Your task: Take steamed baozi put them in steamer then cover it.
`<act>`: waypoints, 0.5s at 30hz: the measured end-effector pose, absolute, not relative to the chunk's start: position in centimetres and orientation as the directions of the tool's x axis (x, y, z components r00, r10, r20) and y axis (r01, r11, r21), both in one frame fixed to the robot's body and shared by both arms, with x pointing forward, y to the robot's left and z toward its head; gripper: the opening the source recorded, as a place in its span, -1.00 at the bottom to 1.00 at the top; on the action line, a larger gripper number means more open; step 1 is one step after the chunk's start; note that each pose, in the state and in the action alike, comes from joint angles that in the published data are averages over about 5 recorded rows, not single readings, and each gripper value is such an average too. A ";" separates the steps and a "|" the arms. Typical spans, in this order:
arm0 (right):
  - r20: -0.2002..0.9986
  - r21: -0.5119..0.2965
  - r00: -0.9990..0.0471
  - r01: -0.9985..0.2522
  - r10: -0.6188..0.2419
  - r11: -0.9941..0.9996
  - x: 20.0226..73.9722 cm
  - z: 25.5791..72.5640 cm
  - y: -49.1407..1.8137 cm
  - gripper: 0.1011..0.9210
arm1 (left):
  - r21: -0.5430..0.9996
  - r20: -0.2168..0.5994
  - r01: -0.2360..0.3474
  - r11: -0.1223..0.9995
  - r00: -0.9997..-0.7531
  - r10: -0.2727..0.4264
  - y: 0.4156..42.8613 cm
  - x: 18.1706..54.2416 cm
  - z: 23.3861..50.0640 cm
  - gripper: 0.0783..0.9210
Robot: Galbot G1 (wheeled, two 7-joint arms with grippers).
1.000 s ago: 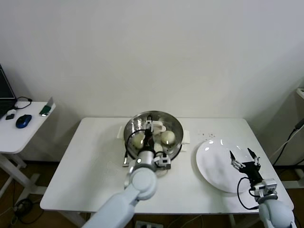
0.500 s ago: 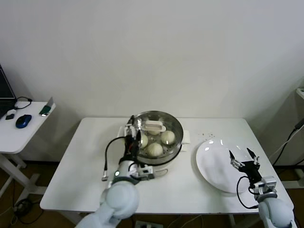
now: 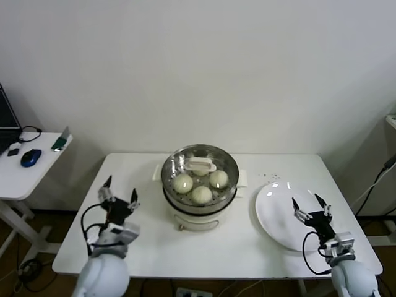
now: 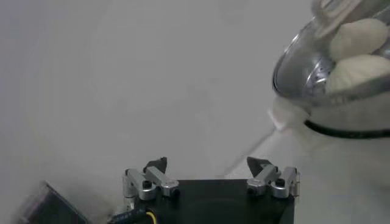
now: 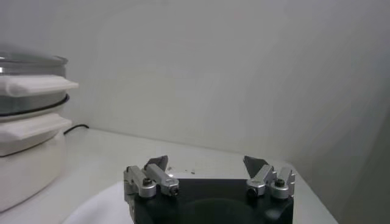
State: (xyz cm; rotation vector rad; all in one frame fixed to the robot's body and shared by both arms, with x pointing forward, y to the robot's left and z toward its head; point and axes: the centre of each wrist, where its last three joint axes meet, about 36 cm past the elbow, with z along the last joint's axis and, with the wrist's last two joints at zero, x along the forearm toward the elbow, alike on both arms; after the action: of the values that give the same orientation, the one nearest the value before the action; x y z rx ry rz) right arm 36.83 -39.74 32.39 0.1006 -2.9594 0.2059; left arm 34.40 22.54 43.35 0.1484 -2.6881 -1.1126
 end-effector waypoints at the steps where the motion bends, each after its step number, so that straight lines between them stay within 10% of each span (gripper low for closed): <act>1: 0.174 -0.131 -0.983 -0.081 -0.058 0.988 36.8 32.4 -39.6 0.76 | 0.674 0.172 -0.006 0.739 -0.971 -0.165 23.4 34.1 42.8 0.77; 15: 0.160 -0.124 -0.984 -0.104 -0.083 0.987 35.8 32.7 -39.6 0.76 | 0.319 0.046 -0.071 0.945 -0.995 -0.090 30.3 31.1 35.6 0.77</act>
State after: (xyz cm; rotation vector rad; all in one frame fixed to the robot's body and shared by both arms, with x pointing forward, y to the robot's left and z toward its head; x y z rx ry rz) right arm 35.81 -39.61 32.69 0.1408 -2.9766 0.1973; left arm 31.08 30.29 35.56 0.1254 -3.0388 -0.4947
